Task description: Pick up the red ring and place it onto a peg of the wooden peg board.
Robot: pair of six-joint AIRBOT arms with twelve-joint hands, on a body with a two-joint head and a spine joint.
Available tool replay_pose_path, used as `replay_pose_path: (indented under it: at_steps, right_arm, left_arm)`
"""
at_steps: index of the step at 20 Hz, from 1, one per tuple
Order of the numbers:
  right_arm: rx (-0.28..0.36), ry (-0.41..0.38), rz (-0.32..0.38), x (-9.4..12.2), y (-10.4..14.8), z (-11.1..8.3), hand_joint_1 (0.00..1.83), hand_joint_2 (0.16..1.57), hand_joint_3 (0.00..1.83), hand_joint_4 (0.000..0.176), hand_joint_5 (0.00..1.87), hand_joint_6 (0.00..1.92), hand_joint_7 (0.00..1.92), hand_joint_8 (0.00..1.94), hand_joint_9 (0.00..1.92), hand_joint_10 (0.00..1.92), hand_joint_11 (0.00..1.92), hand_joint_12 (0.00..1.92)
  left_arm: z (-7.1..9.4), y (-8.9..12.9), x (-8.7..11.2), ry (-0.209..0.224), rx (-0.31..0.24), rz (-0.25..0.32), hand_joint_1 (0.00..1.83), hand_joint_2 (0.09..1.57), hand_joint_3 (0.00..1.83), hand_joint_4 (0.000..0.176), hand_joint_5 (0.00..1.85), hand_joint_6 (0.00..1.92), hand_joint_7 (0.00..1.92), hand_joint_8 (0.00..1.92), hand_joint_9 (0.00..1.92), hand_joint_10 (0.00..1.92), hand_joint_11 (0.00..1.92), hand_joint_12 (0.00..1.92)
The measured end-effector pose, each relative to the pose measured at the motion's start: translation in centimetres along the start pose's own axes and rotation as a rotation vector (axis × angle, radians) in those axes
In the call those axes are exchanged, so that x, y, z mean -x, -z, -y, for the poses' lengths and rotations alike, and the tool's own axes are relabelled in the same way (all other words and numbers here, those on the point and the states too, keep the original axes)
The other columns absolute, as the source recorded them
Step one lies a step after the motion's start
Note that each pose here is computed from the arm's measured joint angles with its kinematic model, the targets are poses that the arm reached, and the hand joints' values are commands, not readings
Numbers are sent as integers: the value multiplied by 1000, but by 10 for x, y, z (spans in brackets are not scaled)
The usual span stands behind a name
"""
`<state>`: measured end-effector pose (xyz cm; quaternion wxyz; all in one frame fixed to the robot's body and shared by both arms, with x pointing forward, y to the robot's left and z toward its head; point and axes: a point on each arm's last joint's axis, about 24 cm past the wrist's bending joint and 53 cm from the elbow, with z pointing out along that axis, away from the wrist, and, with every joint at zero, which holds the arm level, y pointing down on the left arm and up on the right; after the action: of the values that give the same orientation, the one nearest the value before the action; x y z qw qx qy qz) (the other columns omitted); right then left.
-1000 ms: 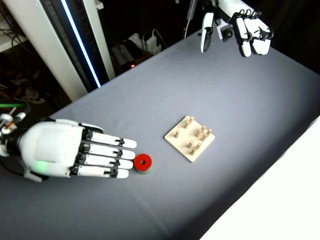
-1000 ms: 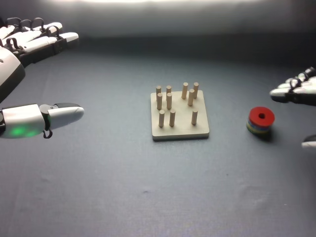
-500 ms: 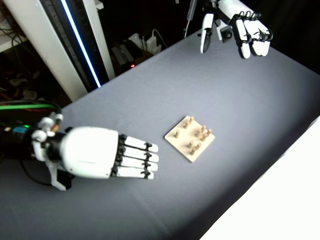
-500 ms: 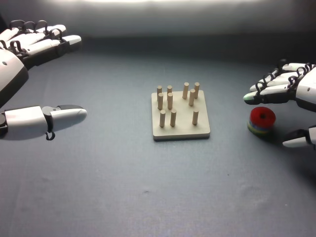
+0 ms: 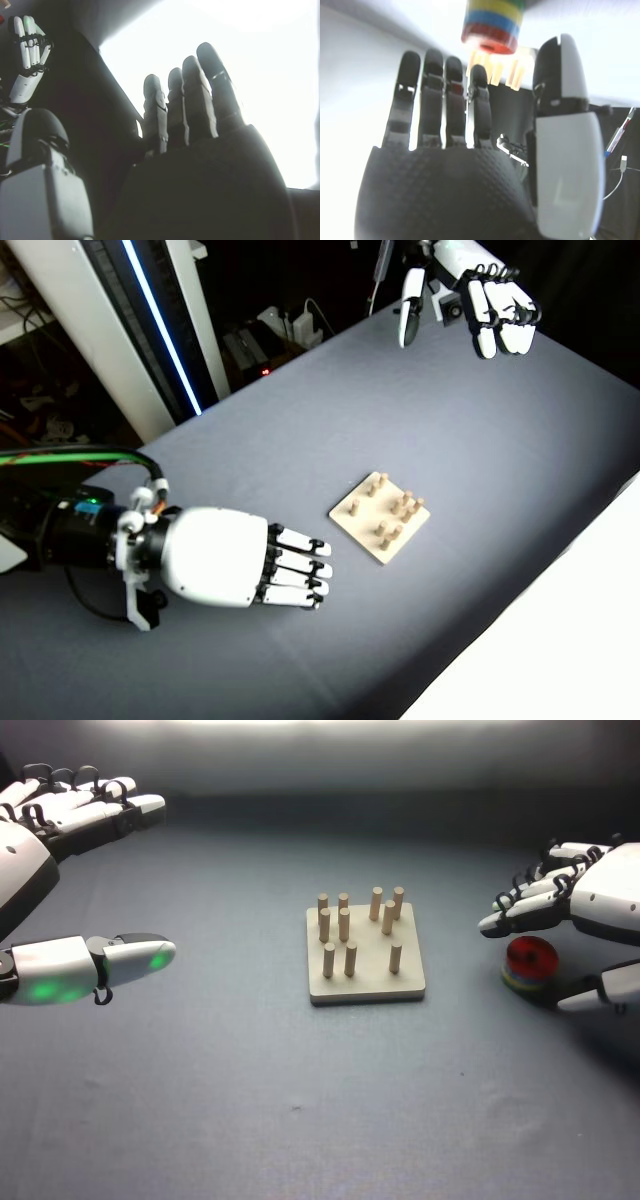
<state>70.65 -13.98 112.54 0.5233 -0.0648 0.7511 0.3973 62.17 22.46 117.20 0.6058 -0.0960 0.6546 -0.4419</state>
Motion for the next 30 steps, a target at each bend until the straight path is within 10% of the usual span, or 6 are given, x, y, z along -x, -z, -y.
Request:
replay_pose_path:
  at_steps: [10,11,12,13,22,30]
  right_arm:
    - [2,-3,1,-1,-4,-1,1169,1032,0,0,882,34,766,27,802,68,395,1234]
    - [2,-3,2,0,-4,-1,1168,1081,6,0,977,748,898,40,881,107,466,1230]
    - [2,-3,2,0,-4,-1,1210,1104,9,0,959,1028,982,707,977,167,571,1251]
    - [3,-2,3,0,-4,-1,1339,1110,1,0,919,1106,1022,786,908,971,627,1241]
    - [59,-17,23,3,-7,-20,1272,1090,0,0,1020,761,1077,1061,1053,1272,935,1642]
    - [215,-30,132,39,-13,-71,1387,1079,0,0,922,950,1123,729,1013,1100,874,1156]
  left_arm:
    - [0,0,0,1,1,0,538,1010,0,22,372,0,224,0,211,1,0,746]
    - [0,0,0,1,1,0,537,1008,0,20,373,0,221,0,210,0,0,740]
    - [0,0,0,1,1,-1,547,1004,0,21,372,0,227,2,210,0,0,737]
    - [0,0,0,1,1,0,565,1006,0,8,385,2,242,4,230,6,0,796]
    - [-5,3,-2,14,14,1,588,995,0,17,373,0,251,3,248,7,0,875]
    - [-7,5,-1,15,19,6,622,1004,1,12,366,0,247,0,214,2,0,827]
